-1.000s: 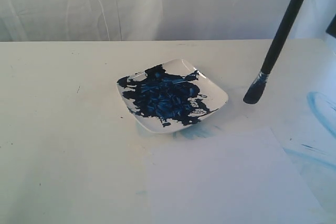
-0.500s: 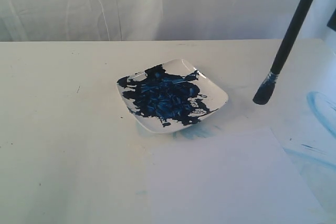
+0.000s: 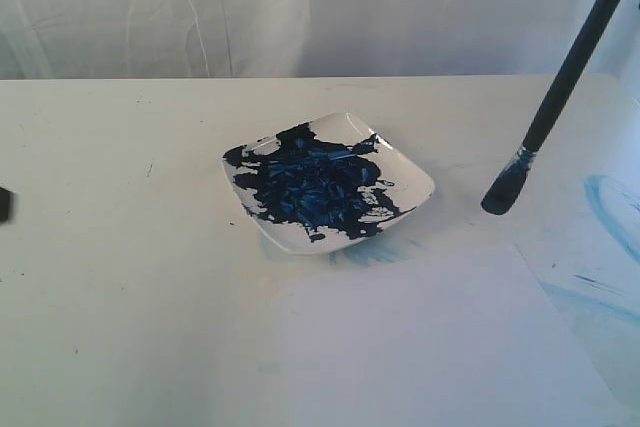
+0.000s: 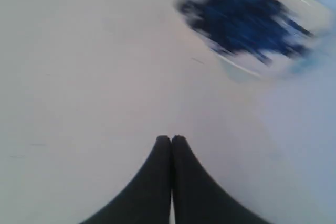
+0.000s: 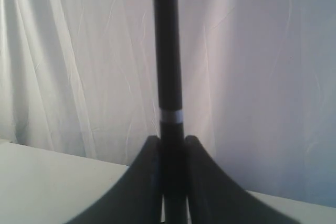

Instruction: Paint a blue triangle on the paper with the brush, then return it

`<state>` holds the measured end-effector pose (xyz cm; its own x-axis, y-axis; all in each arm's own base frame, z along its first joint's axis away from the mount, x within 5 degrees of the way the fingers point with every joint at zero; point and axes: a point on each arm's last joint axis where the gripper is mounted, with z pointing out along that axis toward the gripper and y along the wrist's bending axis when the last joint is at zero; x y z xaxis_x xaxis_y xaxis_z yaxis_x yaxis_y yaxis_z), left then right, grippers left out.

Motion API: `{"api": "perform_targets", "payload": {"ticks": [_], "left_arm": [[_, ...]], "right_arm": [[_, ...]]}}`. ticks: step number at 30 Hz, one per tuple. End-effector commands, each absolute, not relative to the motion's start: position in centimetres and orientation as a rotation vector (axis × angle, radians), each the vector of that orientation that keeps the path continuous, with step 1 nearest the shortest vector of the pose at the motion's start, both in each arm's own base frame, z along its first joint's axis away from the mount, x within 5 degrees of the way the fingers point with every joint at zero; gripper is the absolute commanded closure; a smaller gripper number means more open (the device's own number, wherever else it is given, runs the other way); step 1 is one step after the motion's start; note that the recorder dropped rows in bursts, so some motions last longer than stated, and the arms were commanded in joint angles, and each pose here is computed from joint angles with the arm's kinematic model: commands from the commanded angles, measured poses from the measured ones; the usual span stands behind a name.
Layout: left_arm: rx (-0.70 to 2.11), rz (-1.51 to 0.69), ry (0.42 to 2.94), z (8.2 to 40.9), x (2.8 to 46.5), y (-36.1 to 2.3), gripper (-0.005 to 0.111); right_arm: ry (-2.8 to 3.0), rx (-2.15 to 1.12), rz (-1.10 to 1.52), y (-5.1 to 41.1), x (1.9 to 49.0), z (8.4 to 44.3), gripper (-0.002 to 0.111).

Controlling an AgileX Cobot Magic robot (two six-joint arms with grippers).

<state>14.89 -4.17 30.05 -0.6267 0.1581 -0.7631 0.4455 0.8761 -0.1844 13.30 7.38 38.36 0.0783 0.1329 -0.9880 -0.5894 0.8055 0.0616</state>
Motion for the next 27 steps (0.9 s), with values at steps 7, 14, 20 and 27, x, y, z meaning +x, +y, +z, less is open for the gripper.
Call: {"api": "perform_targets", "payload": {"ticks": [7,14,20,27], "left_arm": [[0.968,-1.122,2.112,25.4,16.6,-15.1,0.107],[1.204,-1.132,2.187,22.2,16.1,-21.6,0.107],[1.231,-1.143,2.279,19.7,15.9,-22.7,0.107],[1.176,-1.157,2.273,18.6,16.7,-23.3,0.107]], "right_arm": [[1.455,-0.374,0.598,7.7,14.4,37.6,0.108],[1.457,-0.634,0.687,10.4,16.7,35.7,0.108],[1.355,-0.768,0.818,9.6,19.2,36.6,0.108],[1.464,-0.789,0.956,6.5,23.3,33.3,0.108]]}}
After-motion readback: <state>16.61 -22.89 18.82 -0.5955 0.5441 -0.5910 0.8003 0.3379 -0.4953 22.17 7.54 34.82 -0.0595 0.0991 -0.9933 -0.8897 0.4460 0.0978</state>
